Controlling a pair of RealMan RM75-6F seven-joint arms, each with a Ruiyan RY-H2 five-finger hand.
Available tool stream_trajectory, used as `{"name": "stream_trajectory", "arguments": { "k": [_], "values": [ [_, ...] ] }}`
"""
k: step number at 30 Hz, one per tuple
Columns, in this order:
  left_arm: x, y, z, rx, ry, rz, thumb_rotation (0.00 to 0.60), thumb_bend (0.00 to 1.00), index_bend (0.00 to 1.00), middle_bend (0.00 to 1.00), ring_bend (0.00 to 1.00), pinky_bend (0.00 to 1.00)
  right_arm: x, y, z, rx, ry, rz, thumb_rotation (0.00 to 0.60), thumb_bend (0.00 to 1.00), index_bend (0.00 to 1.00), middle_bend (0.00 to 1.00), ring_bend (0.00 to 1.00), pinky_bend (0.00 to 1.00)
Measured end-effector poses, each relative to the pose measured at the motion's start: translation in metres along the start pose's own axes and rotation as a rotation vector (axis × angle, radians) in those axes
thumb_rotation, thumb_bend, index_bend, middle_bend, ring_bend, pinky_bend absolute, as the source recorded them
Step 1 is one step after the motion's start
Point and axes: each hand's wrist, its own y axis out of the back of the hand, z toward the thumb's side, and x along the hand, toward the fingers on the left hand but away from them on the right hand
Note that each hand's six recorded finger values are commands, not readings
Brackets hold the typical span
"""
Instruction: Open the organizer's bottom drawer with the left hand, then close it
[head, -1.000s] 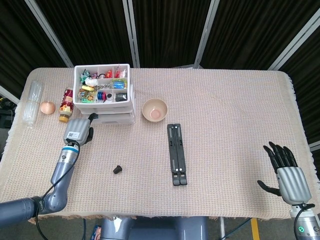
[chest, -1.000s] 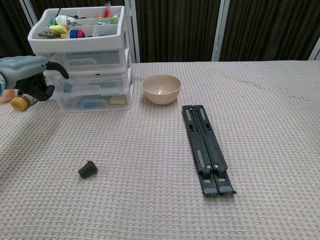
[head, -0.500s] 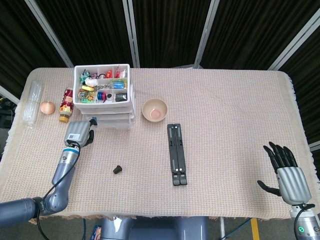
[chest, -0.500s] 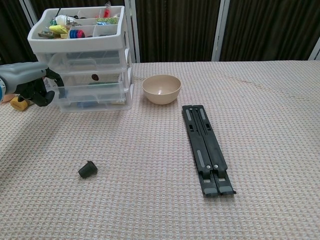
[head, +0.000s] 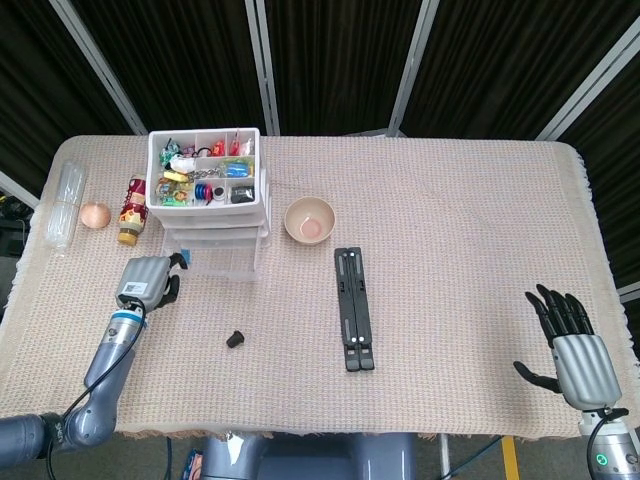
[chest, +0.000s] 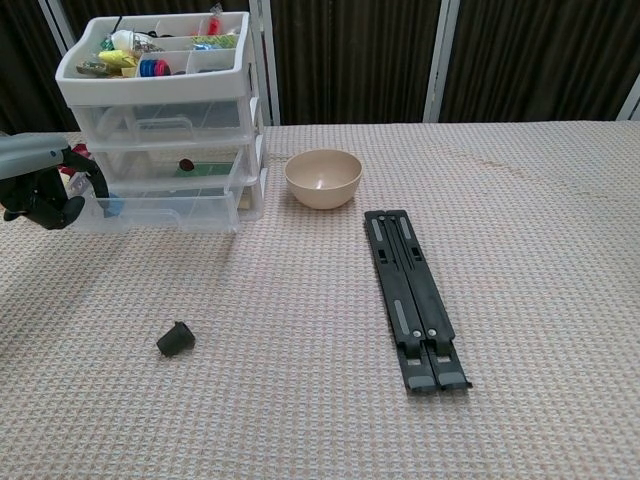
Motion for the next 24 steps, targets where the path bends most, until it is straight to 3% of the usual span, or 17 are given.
{"name": "stream_trajectory", "arguments": {
  "k": [10,15,19,24],
  "values": [
    [-0.021,-0.005,-0.002,-0.008,-0.039,-0.011,0.6,0.67,0.36,0.98,0.88,0.72,0.0,0.0,0.0,0.002,0.001,0.0,0.6,0.06,0.07,0.0,0.0,0.0],
    [-0.024,-0.003,-0.003,-0.011,-0.048,0.007,0.6,0.65,0.23,0.97,0.87,0.72,0.0,0.0,0.0,0.003,0.0,-0.001,0.6,0.06,0.07,0.0,0.0,0.0],
    [-0.023,0.004,-0.004,0.038,-0.065,0.058,0.6,0.54,0.14,0.91,0.82,0.7,0.0,0.0,0.0,0.006,0.0,-0.001,0.6,0.06,0.07,0.0,0.0,0.0],
    [-0.029,0.017,0.001,0.135,-0.127,0.178,0.6,0.38,0.13,0.78,0.71,0.63,0.0,0.0,0.0,0.008,0.0,-0.002,0.6,0.06,0.07,0.0,0.0,0.0]
  ]
}}
